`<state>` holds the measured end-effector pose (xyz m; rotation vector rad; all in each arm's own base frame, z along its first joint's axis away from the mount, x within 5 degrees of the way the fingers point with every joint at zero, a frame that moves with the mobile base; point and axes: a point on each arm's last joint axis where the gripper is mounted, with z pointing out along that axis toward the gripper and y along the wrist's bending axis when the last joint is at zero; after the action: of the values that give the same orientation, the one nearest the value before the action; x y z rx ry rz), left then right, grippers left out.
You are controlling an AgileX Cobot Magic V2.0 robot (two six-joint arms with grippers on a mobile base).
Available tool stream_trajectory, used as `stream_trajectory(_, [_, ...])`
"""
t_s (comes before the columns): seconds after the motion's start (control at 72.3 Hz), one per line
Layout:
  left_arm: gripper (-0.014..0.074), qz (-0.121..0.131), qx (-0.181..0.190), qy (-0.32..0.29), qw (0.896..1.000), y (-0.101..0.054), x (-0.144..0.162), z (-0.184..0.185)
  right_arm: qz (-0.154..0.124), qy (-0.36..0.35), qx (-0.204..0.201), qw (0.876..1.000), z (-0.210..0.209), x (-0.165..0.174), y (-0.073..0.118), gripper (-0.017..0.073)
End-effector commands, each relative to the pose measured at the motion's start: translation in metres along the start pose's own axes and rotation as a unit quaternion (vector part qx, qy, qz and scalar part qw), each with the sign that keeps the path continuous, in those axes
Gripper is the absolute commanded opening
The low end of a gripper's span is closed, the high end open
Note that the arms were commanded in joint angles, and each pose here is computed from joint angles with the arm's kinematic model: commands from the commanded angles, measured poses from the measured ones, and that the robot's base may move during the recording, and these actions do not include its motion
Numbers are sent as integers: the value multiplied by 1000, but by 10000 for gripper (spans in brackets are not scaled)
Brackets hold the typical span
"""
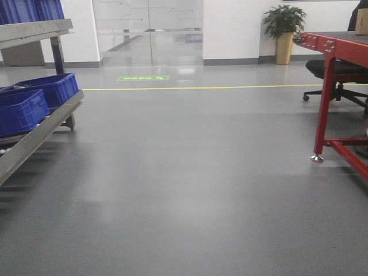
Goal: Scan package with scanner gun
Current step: 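Drive the base forward and turn toward the red-framed felt table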
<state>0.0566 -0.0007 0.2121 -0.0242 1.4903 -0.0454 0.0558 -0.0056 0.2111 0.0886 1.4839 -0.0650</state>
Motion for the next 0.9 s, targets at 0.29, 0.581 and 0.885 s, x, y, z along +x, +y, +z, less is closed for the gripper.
stream_trajectory(0.29, [-111, -3, 3, -12, 1000, 0, -3, 0, -1, -13, 0, 1000, 0, -4, 0, -167])
stream_trajectory(0.581, [-111, -3, 3, -12, 1000, 0, -3, 0, -1, -13, 0, 1000, 0, -4, 0, -167])
stream_trajectory(0.885, [-111, -3, 3, -12, 1000, 0, -3, 0, -1, -13, 0, 1000, 0, -4, 0, -167])
